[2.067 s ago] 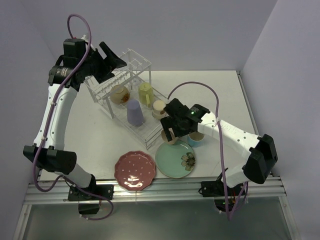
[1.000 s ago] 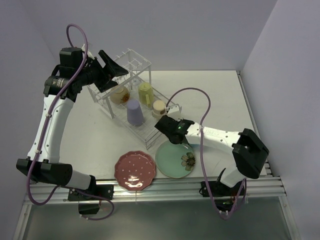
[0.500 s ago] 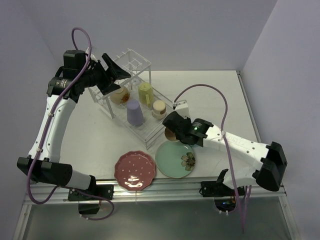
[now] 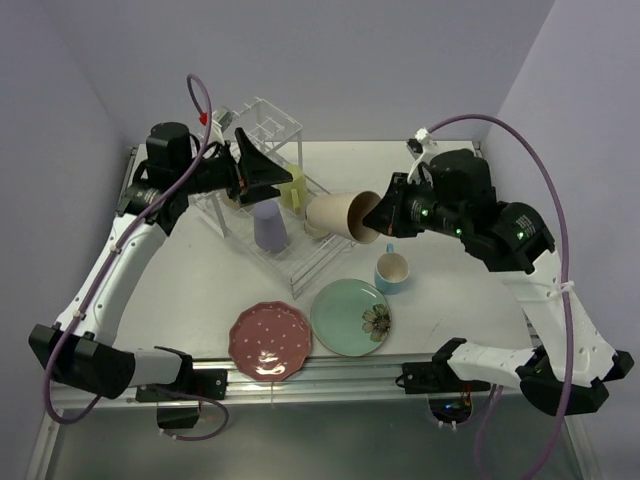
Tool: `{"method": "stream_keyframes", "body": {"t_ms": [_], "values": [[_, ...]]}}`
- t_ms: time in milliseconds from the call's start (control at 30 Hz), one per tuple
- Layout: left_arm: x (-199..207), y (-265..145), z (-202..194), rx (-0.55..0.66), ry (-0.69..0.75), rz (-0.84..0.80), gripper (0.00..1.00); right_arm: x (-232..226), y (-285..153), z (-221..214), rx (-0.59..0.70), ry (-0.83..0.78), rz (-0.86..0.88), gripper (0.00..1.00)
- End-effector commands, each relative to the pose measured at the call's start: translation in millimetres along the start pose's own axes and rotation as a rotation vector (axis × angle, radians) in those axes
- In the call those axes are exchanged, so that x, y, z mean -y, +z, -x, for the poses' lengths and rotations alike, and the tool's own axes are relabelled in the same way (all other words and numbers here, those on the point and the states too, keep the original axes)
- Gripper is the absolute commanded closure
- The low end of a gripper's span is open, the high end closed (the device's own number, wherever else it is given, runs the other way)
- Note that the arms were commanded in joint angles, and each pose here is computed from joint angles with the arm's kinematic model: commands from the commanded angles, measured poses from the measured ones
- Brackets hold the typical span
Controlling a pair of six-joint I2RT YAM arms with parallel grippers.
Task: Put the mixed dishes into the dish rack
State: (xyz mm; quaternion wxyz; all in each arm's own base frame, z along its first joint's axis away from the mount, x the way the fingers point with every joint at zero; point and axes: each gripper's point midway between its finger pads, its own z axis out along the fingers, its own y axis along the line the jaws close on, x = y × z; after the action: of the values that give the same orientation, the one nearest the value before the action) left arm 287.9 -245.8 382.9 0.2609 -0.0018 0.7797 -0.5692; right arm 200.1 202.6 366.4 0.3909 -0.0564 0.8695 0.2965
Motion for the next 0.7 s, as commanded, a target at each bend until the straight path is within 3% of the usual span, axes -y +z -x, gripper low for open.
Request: {"method": "stream_keyframes", "body": {"t_ms": [0, 233, 533, 667], "values": [[62.9, -24.8, -20.2, -0.047, 0.139, -0.276, 0.01, -41.9, -23.6, -6.9, -0.168, 0.076, 0.309, 1.00], [84.5, -37.4, -50.4, -0.095, 0.197, -0.394, 0.01, -79.3, -36.9, 0.4, -0.253, 0.201, 0.644, 1.00], [99.1, -36.1, -61.5, -0.138, 0.216, -0.432, 0.01, -96.4, -38.9, 13.4, -0.250, 0.336, 0.826, 1.00], [109.6, -40.5, -69.4, -0.160, 0.234, -0.469, 0.01, -93.8, -28.2, 17.8, -0.248, 0.376, 0.829, 1.00]]}}
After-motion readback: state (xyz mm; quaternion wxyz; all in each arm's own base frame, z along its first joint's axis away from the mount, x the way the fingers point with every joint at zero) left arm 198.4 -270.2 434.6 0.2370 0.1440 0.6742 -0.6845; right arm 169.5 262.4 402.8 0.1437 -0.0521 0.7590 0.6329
